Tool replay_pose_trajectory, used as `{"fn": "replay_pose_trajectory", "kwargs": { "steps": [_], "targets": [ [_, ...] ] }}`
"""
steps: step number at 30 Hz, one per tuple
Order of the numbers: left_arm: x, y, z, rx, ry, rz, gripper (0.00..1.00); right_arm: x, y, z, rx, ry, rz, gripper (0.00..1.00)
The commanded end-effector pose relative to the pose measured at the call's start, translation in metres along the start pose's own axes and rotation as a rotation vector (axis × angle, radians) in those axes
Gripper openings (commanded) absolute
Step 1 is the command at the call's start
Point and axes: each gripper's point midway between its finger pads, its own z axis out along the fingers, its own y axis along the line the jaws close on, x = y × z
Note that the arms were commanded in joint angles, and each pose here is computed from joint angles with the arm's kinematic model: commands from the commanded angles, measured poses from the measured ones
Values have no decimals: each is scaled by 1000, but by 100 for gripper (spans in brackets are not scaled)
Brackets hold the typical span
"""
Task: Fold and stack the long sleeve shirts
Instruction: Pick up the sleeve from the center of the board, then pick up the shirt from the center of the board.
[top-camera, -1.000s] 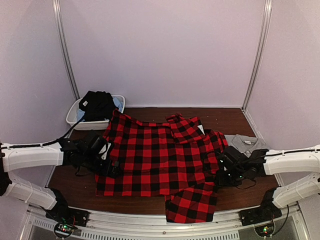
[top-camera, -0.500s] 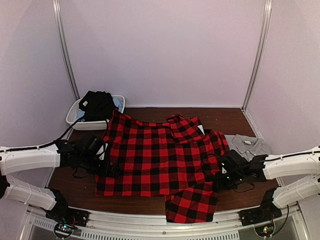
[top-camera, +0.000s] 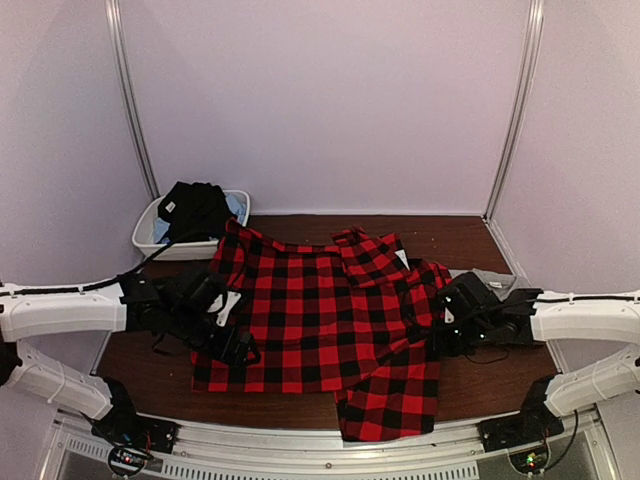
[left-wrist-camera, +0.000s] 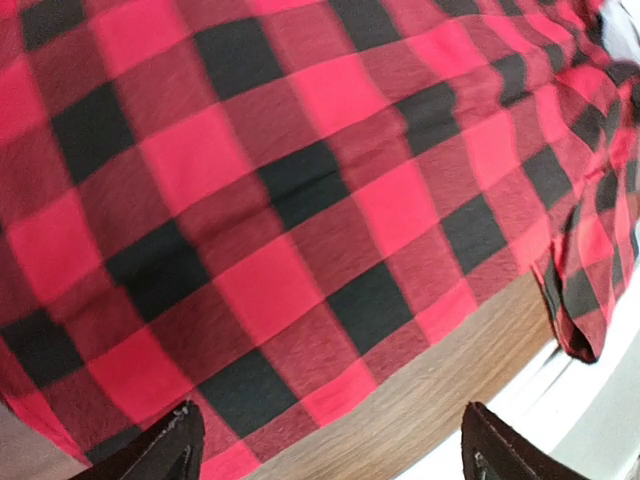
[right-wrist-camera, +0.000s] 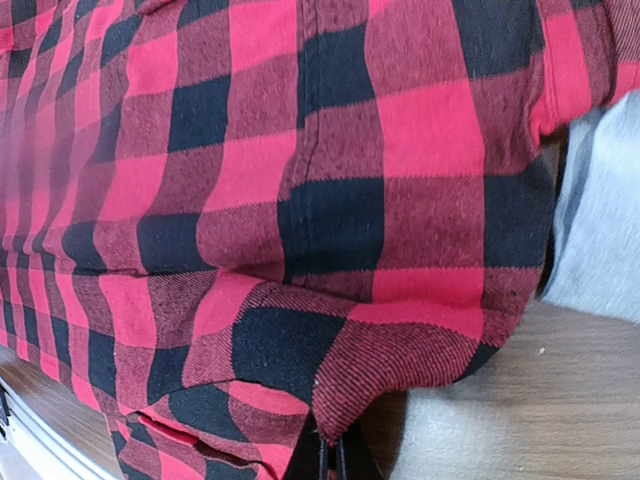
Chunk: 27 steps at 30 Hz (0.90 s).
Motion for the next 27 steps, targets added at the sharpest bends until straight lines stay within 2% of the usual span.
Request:
{"fn": "replay_pose_trajectory", "kwargs": {
  "steps": [1, 8, 15, 20, 27],
  "targets": [
    [-17, -28, -4, 27, -5, 241, 89, -17, 0, -7, 24, -20, -41, 0],
    [-28, -78, 1, 153, -10, 515, 87, -27, 11, -9, -40, -13, -20, 0],
    [-2, -63, 30, 84, 107, 810, 87, -39, 2, -8, -32, -11, 7, 0],
    [3, -57, 38, 67, 134, 896, 86, -46, -12, -6, -13, -10, 40, 0],
    [12, -57, 51, 46, 175, 940, 83, -55, -38, -6, 16, -13, 92, 0]
  ]
}}
